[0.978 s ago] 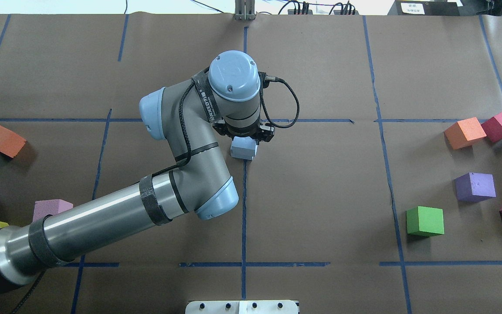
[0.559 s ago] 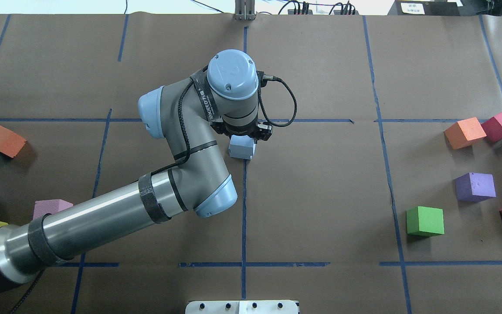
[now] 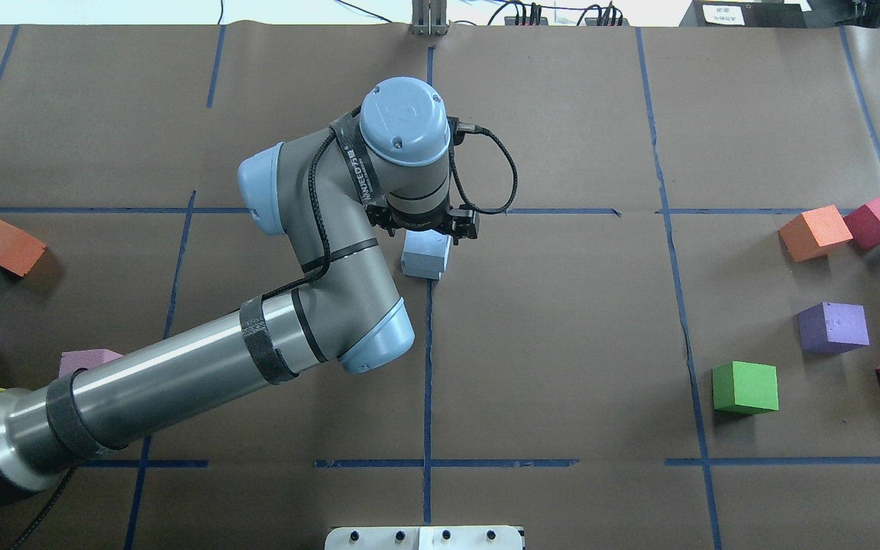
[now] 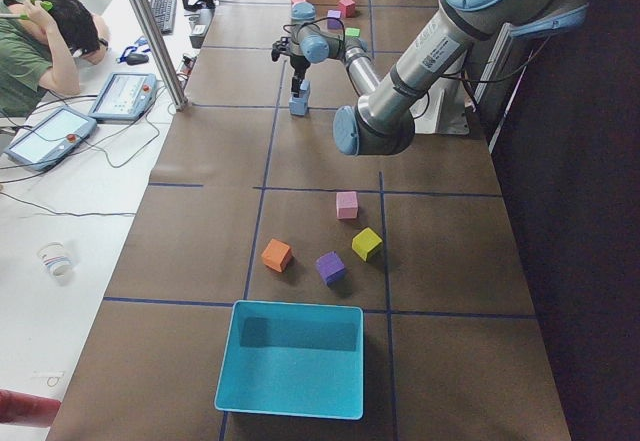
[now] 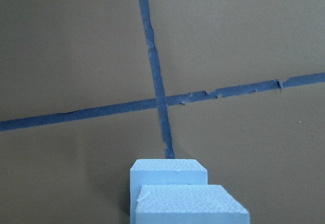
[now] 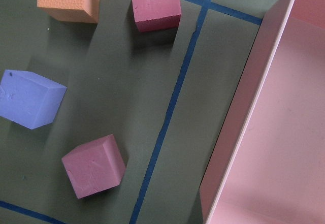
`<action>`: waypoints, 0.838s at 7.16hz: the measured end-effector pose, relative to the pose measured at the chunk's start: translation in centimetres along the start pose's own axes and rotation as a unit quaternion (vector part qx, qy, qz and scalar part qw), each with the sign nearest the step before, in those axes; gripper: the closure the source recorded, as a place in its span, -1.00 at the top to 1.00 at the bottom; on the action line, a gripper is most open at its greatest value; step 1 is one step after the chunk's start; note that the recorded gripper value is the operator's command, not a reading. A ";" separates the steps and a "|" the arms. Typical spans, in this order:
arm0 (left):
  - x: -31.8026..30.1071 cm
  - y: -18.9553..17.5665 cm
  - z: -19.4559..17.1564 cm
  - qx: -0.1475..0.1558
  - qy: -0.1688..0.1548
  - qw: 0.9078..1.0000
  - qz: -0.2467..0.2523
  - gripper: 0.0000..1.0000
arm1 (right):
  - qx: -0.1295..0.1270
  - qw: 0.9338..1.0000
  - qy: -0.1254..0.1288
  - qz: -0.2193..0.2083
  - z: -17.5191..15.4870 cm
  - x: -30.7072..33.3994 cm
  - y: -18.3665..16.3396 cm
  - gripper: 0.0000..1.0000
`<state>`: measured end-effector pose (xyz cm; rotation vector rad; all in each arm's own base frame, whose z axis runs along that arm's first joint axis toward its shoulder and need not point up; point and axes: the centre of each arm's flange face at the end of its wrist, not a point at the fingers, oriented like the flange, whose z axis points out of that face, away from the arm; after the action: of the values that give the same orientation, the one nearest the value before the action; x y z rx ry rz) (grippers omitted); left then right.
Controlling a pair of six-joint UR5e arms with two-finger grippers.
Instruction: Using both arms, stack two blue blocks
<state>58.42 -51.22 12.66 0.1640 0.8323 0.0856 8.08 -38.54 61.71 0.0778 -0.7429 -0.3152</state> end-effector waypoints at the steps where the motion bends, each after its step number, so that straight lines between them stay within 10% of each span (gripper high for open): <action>1: -1.1 -1.2 -1.6 -0.011 0.005 1.000 -0.009 0.99 | 0.000 1.000 0.000 0.000 0.0 0.0 0.0 1.00; 6: -26.8 -2.6 -9.0 -0.046 0.015 0.996 0.079 0.99 | 0.000 1.000 0.000 0.000 0.0 0.0 0.0 0.99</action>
<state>33.74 -56.51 25.77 0.1422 0.8434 0.2745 8.08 -38.54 61.75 0.0775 -0.7430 -0.3158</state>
